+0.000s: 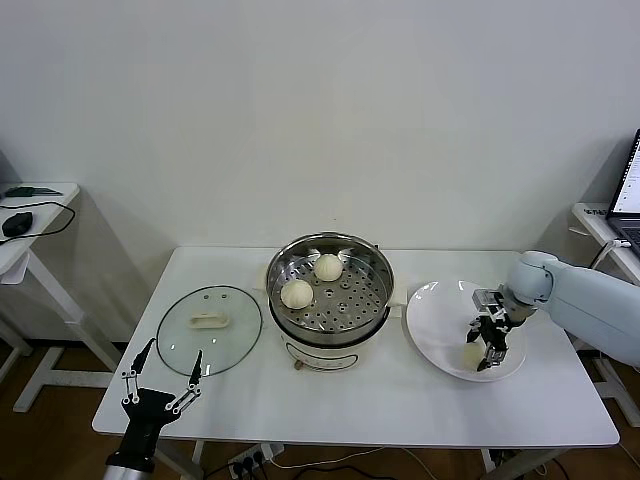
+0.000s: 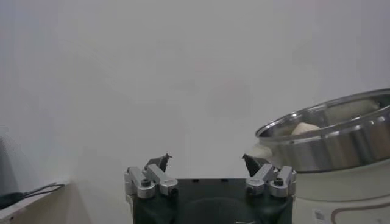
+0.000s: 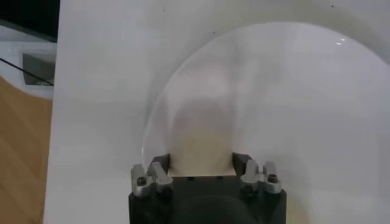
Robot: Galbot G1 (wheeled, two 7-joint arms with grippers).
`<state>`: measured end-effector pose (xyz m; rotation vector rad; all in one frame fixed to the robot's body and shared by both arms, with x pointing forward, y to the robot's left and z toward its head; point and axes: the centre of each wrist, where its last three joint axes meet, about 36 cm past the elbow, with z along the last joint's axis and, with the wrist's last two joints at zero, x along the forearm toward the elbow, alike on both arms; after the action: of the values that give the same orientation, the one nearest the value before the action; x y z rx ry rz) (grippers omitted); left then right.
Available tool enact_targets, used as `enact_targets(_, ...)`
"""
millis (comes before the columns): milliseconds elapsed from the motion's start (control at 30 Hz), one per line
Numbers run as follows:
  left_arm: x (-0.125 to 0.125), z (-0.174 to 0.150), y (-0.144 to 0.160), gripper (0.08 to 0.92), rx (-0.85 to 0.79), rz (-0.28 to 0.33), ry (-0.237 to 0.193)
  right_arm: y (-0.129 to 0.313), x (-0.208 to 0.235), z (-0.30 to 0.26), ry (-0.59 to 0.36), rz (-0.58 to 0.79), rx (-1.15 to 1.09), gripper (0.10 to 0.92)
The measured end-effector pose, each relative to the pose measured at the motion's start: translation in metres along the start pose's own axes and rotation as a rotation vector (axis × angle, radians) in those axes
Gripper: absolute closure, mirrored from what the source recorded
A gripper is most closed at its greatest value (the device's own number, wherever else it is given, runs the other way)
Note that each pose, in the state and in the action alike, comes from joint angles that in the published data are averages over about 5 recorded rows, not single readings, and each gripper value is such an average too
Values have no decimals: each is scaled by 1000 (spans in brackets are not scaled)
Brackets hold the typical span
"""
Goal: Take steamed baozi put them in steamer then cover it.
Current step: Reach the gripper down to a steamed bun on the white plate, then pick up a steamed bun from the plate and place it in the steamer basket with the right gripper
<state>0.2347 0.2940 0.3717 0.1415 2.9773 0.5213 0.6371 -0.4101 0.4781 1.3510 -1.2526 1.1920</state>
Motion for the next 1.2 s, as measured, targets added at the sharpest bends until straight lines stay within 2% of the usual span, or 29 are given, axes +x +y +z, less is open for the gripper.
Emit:
enact_targets(167, 0, -1, -1, 177, 2, 5, -2, -10, 30, -10, -7, 22, 51, 374)
enact_targets(333, -1, -3, 0, 177, -3, 11, -8, -25, 80, -39, -12, 69, 176, 377)
enact_targets(533, -1, -5, -1, 177, -1, 16, -16, -39, 148, -100, -21, 154, 444, 371)
enact_targets(700, 0, -6, -1, 177, 0, 21, -17, -39, 186, -162, -20, 208, 716, 377)
enact_targets(933, 0, -7, -1, 177, 1, 18, -19, -26, 201, -245, 5, 227, 1093, 374)
enact_targets(1200, -1, -7, -1, 177, 0, 14, -26, -13, 178, -308, 37, 194, 1427, 369)
